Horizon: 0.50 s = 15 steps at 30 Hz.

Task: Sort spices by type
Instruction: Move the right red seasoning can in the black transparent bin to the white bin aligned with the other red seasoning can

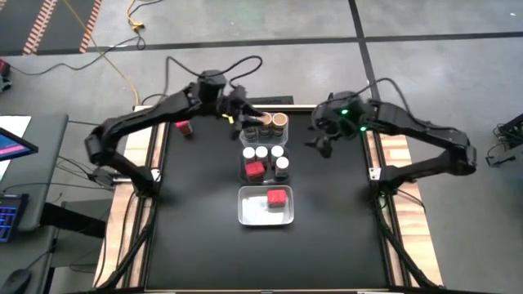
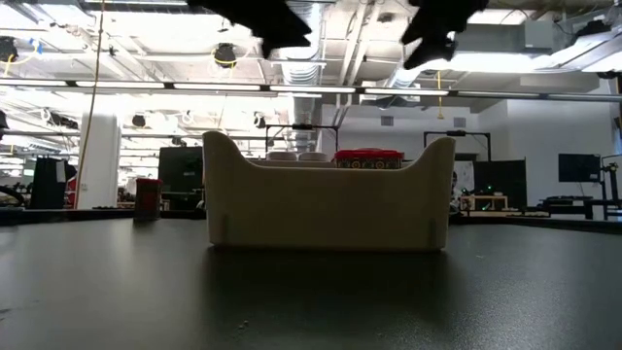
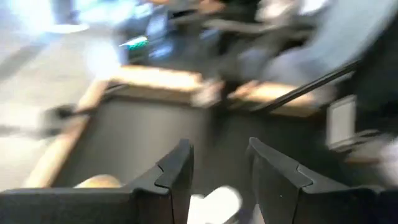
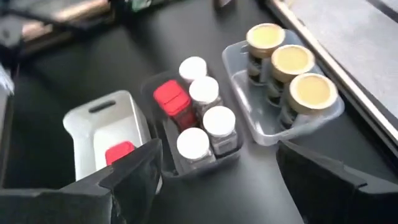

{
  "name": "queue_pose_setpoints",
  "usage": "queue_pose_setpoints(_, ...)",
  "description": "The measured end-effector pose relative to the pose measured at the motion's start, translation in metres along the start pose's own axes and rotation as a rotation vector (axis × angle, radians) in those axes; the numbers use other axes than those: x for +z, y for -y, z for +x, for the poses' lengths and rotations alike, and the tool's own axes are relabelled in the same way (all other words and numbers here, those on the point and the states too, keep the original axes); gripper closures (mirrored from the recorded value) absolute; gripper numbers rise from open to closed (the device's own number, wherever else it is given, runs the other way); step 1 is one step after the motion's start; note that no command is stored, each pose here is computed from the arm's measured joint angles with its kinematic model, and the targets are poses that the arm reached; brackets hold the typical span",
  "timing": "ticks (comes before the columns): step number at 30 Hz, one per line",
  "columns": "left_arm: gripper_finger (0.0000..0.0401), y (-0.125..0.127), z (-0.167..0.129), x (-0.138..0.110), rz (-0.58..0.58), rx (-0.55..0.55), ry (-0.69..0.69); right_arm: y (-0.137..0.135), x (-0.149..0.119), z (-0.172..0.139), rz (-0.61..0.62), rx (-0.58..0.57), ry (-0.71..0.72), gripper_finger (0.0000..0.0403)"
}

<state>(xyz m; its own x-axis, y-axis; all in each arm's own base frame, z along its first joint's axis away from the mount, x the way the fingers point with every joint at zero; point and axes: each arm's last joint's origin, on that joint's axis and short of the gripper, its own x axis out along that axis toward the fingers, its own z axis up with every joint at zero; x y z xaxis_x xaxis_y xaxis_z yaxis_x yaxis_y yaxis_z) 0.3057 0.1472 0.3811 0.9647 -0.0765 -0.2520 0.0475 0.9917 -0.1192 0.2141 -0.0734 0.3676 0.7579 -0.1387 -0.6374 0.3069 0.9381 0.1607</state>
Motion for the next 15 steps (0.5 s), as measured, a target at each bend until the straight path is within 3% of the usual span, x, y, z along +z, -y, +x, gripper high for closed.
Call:
queue_pose_setpoints(3,0.0260,0.013,-0.024,0.001,0.066,0.190,-0.074,-0.007,0.004,0.022,-0.079,0.029,-0.016,0.0062)
queue_pose_setpoints(7,0.0260,0.029,-0.053,-0.006,0.060,0.282,-0.077,-0.016,0.014,0.055,-0.205,0.061,0.029,0.0062)
queue_pose_setpoints(12,0.0260,0.055,-0.090,-0.040,-0.001,0.448,-0.042,-0.023,0.033,0.083,-0.234,0.076,0.038,0.0062)
queue_pose_setpoints(15,0.0260,0.074,-0.108,-0.064,-0.046,0.512,0.015,-0.026,0.044,0.098,-0.311,0.079,-0.004,0.0062)
